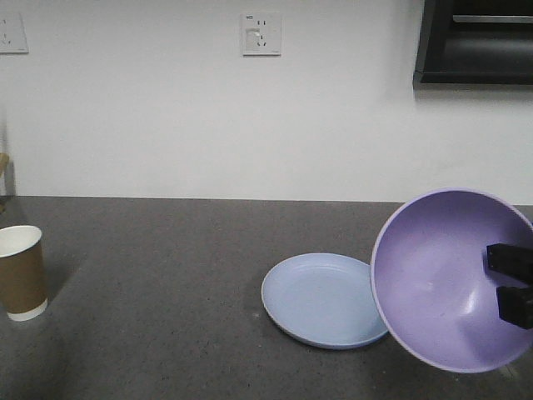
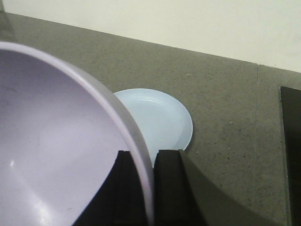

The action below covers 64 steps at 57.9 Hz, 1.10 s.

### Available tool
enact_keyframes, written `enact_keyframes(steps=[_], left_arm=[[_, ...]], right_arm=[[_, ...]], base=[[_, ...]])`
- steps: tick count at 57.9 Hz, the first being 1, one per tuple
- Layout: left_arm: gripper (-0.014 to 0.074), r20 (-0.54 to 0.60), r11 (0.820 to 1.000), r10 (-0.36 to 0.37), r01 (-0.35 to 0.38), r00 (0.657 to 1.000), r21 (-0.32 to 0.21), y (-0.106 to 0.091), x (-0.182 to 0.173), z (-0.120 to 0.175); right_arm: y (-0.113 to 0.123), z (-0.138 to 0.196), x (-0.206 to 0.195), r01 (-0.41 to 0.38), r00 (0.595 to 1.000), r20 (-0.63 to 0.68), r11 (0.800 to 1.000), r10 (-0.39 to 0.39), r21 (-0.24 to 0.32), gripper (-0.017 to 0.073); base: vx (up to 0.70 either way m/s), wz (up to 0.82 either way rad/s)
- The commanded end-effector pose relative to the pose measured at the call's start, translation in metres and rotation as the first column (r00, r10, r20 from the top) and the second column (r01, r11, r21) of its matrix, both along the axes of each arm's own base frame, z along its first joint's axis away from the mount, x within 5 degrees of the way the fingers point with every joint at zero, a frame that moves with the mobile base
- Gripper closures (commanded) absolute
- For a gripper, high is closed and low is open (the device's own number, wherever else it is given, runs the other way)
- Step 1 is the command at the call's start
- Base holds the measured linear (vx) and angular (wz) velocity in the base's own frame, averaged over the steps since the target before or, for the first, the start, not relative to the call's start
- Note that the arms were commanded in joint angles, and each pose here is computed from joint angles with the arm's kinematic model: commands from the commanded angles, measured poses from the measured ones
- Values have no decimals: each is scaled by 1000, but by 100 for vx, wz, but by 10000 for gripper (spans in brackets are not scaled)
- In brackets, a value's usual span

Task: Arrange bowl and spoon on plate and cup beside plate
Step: 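Move the held bowl over the pale blue plate with the right gripper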

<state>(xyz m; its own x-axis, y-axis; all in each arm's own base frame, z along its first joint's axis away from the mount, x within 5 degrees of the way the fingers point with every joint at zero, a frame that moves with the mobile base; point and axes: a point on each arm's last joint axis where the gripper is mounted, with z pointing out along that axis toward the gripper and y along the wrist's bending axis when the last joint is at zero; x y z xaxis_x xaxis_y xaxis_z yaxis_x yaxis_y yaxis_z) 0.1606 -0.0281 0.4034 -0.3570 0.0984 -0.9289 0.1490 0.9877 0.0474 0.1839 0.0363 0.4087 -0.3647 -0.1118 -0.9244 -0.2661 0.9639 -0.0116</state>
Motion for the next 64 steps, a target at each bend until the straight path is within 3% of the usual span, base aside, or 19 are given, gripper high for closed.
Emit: enact_keyframes(steps=[1, 64], left_arm=[[600, 111, 1000, -9, 12, 994, -19, -1, -1, 16], [600, 110, 1000, -9, 12, 994, -19, -1, 0, 16]], right_arm=[[-1, 20, -2, 14, 992, 127, 1000, -17, 27, 571], [-1, 20, -2, 14, 992, 127, 1000, -17, 27, 571]], base=[[29, -12], [17, -6]])
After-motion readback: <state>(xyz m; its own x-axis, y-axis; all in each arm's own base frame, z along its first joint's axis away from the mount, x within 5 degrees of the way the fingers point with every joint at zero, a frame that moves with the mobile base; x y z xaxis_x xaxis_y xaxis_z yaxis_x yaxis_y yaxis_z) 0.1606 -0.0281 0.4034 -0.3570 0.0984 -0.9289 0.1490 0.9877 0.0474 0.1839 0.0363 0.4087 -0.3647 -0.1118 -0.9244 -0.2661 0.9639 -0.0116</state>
